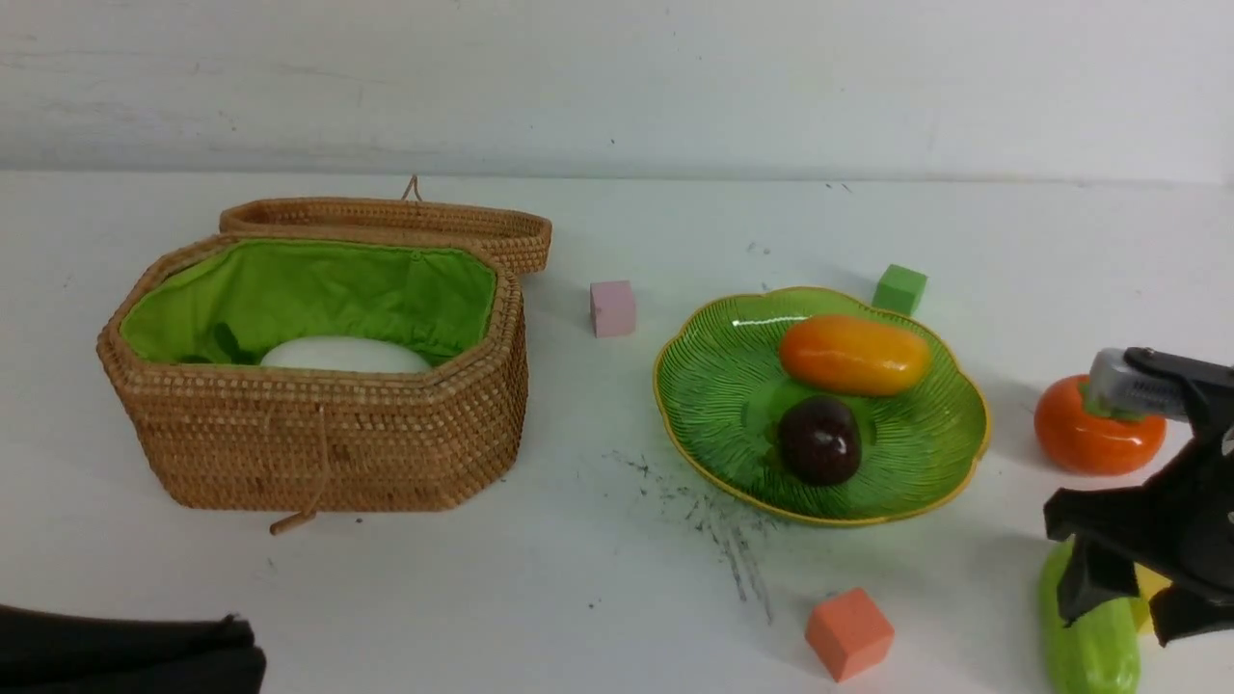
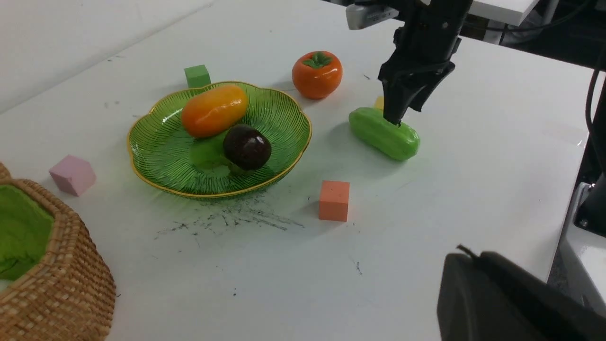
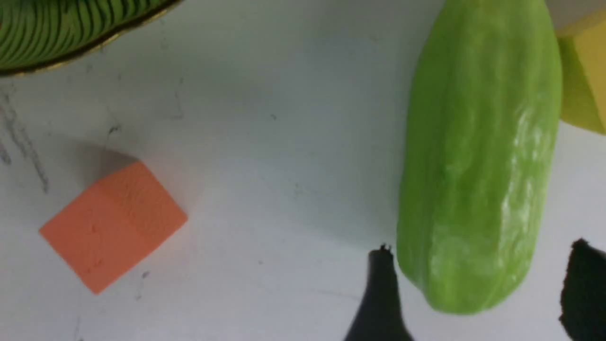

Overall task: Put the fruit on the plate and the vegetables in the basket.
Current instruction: Take a chayote with your right arm and place it on the basket on the left.

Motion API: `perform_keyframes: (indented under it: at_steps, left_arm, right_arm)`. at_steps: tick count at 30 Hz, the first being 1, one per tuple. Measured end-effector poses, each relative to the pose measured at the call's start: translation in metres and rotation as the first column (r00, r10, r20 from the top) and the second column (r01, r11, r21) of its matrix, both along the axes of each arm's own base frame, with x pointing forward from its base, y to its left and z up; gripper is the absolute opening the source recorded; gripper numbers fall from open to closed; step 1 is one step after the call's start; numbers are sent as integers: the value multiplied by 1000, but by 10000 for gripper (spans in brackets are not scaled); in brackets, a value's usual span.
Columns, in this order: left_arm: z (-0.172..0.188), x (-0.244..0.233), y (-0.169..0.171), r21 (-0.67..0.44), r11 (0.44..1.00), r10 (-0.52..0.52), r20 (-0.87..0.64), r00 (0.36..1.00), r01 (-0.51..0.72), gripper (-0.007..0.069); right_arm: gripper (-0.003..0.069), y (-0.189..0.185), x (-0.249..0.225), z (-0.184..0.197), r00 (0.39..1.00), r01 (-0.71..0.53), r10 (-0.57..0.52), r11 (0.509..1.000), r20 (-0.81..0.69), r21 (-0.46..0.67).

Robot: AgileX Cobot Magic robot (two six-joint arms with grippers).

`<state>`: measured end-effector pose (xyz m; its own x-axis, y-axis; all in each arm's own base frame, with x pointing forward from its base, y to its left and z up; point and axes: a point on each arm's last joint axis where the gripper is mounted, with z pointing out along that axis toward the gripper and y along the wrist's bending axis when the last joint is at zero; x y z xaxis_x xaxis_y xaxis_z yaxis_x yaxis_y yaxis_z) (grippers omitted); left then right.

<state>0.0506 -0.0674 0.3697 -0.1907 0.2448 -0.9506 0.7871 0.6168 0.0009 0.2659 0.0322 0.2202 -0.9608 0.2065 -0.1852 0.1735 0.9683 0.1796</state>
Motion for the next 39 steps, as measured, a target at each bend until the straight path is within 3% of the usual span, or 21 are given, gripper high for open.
perform_keyframes:
  at_steps: [3, 6, 15, 19, 27, 31, 36, 39]
  left_arm:
    - [0, 0, 0, 2, 1000, 0, 2, 1000, 0, -7]
    - [0, 0, 0, 1, 1000, 0, 2, 1000, 0, -7]
    - [1, 1, 0, -3, 1000, 8, 9, 1000, -8, -7]
    - [1, 1, 0, -5, 1000, 11, 11, 1000, -11, -7]
    - [1, 1, 1, -6, 1000, 13, 13, 1000, -13, -7]
    - [3, 4, 2, -19, 999, 43, 33, 999, -43, -7]
    - [10, 14, 10, -87, 979, 190, 75, 979, -183, -6]
    - [14, 23, 20, -131, 933, 346, 81, 935, -334, -5]
  right_arm:
    - [580, 0, 7, -12, 1000, 3, -4, 1000, -18, -6]
    - [585, 0, 10, -21, 999, 3, -3, 1000, -42, -14]
    - [507, 0, 25, -54, 997, 8, -10, 999, -75, -32]
    - [437, 0, 27, -62, 995, 7, -10, 999, -97, -35]
    - [434, 0, 27, -60, 994, 4, -8, 999, -109, -33]
    - [434, 9, 19, -24, 996, -29, 30, 1000, -86, 11]
    - [434, 45, 26, 56, 974, -171, 156, 982, 164, 85]
    - [434, 97, 40, 121, 849, -407, 340, 909, 404, 90]
